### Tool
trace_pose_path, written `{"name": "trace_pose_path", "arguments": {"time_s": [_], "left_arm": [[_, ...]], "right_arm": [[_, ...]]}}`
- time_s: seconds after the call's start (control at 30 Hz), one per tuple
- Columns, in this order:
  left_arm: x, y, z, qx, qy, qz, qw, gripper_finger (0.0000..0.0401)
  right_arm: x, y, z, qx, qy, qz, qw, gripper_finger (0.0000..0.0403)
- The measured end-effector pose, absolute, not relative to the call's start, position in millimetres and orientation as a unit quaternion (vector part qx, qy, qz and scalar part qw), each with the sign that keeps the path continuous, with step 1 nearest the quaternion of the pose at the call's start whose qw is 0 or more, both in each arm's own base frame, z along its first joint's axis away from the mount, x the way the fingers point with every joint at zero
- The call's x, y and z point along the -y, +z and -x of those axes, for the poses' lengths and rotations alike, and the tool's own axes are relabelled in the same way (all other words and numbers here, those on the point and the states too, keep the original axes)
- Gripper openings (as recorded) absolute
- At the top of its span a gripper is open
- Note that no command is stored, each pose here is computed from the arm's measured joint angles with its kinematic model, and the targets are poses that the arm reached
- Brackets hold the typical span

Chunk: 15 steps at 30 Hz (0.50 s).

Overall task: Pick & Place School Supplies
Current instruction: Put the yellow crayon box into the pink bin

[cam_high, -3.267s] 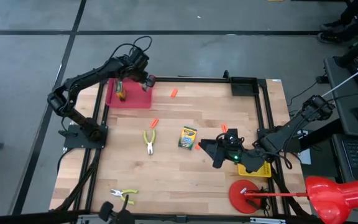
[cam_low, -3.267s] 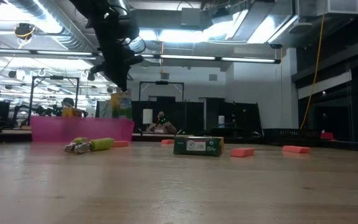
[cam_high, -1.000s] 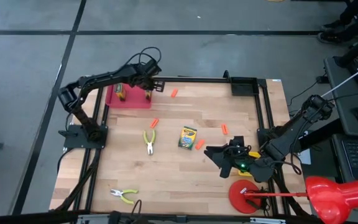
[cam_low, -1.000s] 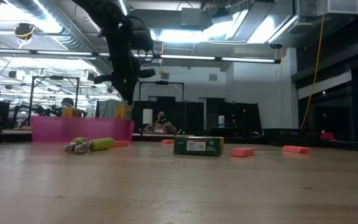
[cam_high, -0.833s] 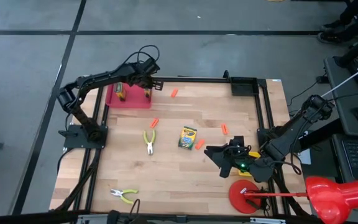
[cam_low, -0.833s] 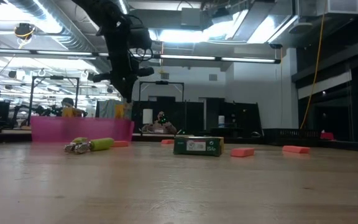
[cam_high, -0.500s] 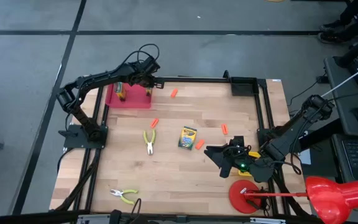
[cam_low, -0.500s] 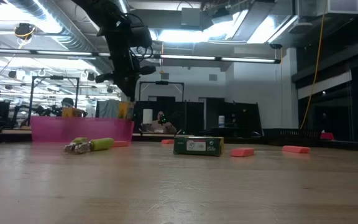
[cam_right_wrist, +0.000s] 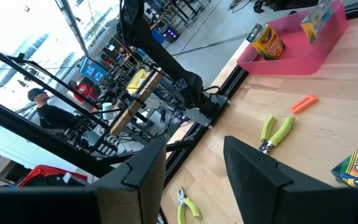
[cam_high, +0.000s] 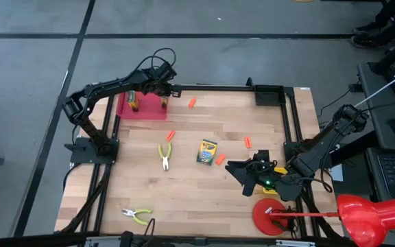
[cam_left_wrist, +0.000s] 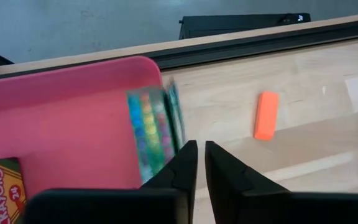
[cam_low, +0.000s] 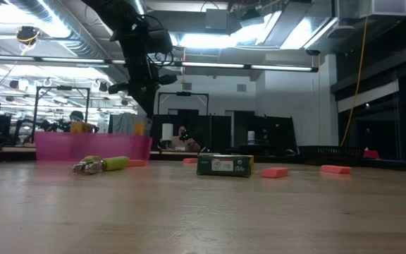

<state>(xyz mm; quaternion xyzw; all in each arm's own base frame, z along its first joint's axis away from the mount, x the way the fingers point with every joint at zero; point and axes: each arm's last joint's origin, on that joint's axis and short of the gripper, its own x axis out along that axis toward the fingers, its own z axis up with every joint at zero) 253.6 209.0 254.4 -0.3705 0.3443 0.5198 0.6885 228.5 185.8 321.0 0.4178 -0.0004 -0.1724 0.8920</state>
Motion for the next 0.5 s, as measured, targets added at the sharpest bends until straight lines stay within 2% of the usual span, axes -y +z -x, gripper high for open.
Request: {"name": "trace_pose_path", "arguments": {"time_s": [0.33, 0.5], "left_arm": [[-208.9, 254.3, -253.4, -0.348, 0.518, 0.366, 0.690, 0.0035], [-206.2, 260.6, -255.2, -0.359, 0.482, 0.338, 0.724, 0.0036]], "right_arm": [[-185.8, 321.0, -228.5, 0.001, -0.173, -0.418, 0.892, 0.0167], [-186.0, 321.0, -228.3, 0.000, -0.172, -0.418, 0.892, 0.0167]]}}
